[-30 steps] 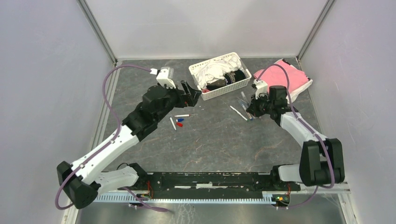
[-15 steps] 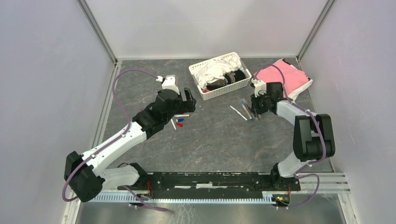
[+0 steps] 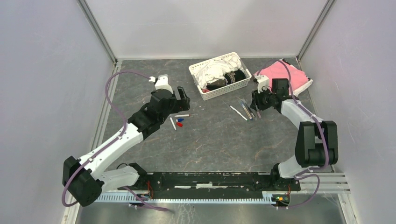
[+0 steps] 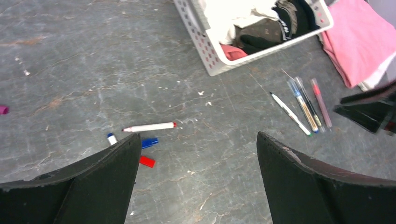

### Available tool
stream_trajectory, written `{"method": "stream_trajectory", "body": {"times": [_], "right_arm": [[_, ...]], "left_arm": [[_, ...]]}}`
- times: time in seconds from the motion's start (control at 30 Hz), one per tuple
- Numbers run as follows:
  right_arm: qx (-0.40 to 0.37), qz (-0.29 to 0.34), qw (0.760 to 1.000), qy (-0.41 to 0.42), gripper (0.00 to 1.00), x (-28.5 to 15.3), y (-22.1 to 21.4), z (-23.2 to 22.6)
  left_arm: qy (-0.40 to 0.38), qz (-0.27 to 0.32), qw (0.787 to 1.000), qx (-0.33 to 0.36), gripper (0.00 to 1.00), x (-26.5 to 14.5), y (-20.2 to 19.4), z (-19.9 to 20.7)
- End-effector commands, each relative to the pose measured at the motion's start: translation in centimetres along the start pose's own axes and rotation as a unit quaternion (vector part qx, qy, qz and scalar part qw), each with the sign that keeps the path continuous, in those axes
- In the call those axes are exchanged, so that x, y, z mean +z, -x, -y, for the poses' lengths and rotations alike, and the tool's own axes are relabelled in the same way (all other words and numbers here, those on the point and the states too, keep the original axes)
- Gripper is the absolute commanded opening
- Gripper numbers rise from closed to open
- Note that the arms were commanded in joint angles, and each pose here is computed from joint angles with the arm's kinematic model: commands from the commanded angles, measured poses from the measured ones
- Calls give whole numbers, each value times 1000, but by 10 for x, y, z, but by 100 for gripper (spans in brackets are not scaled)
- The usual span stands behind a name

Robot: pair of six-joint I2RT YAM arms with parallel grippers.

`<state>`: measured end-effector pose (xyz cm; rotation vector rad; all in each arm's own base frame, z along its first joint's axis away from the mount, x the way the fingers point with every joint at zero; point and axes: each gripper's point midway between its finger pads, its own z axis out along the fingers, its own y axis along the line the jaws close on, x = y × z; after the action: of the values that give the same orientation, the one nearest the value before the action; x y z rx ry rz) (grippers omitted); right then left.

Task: Insert the pens into the pen caps
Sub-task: Place the pen at the center of the board, then pick up the pen cap from the center of the board.

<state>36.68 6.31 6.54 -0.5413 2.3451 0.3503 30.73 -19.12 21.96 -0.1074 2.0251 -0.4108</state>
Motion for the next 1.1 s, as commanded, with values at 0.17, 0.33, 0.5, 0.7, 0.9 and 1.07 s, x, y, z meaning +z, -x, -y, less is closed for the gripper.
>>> {"method": "stream_trajectory", "body": {"times": [0.17,0.33,0.5,0.7,0.9,1.07], "right_arm": [[-108,158,969,158,46,-52,89,-59],[-97,179,959,198,46,-54,84,-75],[-94,174,957,212,45,-51,78,-79],[-85,172,957,218,45,-47,76,-80],[-77,168,957,222,45,-42,73,-79],[-73,167,957,227,45,-40,73,-79]], "left_arm": [[68,10,991,-115,90,13,7,-60],[107,-7,986,-124,85,28,11,-88],[160,-34,978,-126,74,42,7,-127],[267,-73,944,-179,48,53,-11,-190],[397,-128,883,-213,35,58,-25,-236],[465,-197,836,-213,34,68,-47,-259]]}}
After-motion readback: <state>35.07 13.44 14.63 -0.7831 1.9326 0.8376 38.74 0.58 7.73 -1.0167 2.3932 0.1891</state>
